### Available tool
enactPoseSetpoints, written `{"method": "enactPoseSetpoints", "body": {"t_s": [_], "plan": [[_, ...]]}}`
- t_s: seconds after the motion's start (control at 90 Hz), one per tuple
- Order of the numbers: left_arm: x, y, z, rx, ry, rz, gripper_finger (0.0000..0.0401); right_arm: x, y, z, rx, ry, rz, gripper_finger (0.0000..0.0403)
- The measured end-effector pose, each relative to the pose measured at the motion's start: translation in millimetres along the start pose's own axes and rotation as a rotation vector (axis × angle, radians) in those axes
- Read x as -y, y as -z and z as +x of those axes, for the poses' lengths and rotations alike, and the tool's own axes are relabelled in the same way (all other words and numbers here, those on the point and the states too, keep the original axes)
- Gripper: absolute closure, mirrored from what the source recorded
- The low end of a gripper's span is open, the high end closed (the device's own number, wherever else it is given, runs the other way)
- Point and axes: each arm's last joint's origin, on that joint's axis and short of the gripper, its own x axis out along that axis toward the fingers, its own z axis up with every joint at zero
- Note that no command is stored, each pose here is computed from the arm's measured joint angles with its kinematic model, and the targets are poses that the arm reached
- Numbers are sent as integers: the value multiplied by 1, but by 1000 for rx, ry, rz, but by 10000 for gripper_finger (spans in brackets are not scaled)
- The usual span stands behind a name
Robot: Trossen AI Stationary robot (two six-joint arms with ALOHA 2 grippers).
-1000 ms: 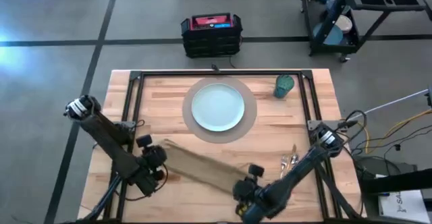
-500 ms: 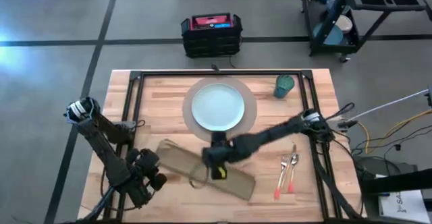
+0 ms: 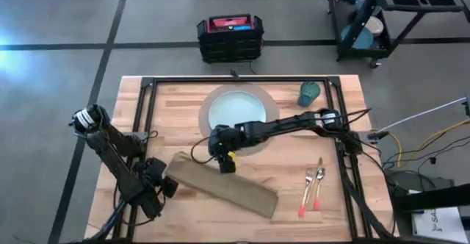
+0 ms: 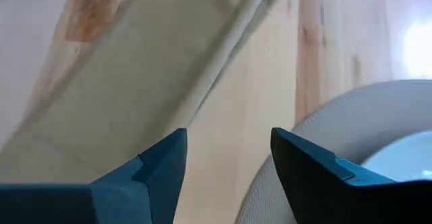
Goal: Set table place
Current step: Fold the brown table napkin
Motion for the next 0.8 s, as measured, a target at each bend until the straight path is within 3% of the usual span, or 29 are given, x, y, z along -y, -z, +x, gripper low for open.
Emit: {"method": "enactPoseSetpoints", "body": {"t_s": [0.156, 0.356, 0.611, 0.8], "plan": [[-8, -5, 23, -50, 68, -68, 108, 19, 2, -3, 6, -32, -2, 203], [-14, -10, 48, -84, 153, -148, 116, 35, 6, -11, -16, -59, -5, 203], [-10, -19, 52, -91, 161, -206, 206, 55, 11, -19, -32, -32, -40, 203], [9, -20, 41, -34, 329, -260, 287, 85, 13, -28, 8, 21, -19, 203]]}}
